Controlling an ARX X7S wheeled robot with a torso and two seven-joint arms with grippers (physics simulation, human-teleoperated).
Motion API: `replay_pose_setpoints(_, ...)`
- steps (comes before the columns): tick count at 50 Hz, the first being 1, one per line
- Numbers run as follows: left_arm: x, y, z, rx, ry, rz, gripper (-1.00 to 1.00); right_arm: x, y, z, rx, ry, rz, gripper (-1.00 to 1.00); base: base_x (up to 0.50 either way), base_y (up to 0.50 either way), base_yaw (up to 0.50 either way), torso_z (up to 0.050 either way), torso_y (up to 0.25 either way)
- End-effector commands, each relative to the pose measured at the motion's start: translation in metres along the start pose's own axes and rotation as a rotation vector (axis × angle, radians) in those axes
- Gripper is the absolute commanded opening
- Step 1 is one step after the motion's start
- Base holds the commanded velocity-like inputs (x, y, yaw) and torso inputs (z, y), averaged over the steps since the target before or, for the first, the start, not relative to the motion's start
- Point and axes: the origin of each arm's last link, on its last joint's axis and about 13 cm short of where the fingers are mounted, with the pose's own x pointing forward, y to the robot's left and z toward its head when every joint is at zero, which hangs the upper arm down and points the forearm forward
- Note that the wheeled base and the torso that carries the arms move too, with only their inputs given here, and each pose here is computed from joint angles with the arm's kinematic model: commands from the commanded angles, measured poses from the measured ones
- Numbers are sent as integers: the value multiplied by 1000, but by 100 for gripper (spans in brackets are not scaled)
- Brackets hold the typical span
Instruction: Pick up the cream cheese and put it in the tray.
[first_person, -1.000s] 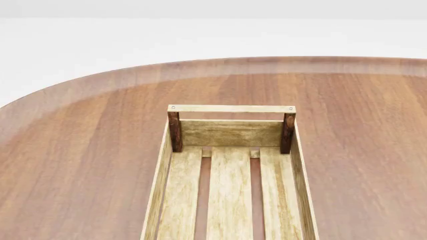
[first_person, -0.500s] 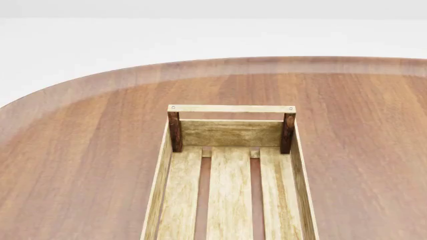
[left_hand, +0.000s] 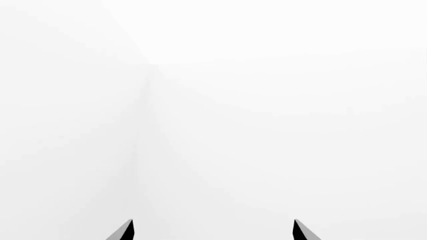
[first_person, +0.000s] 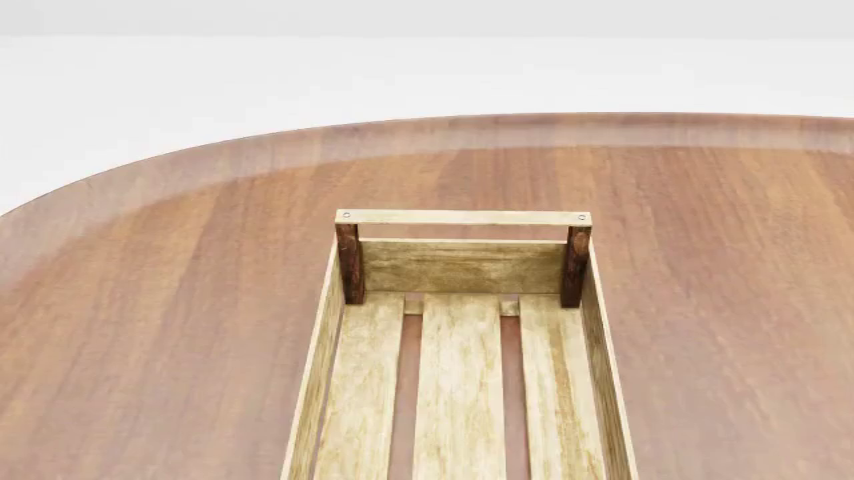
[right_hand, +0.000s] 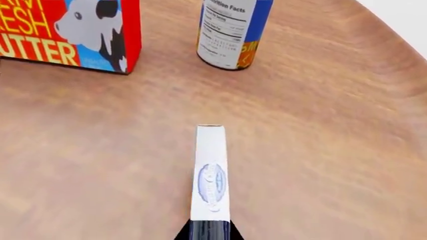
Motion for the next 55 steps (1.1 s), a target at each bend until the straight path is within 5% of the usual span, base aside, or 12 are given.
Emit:
replay_pose_setpoints(1, 0, 0, -1, 1, 1, 1, 100, 1, 2, -3, 10, 5, 6, -100, 0, 0, 0, 0, 0)
replay_pose_setpoints(55, 2, 3, 2, -1, -4, 18, 100, -60, -25, 65, 238, -389, 140, -100, 0, 0, 0, 0, 0)
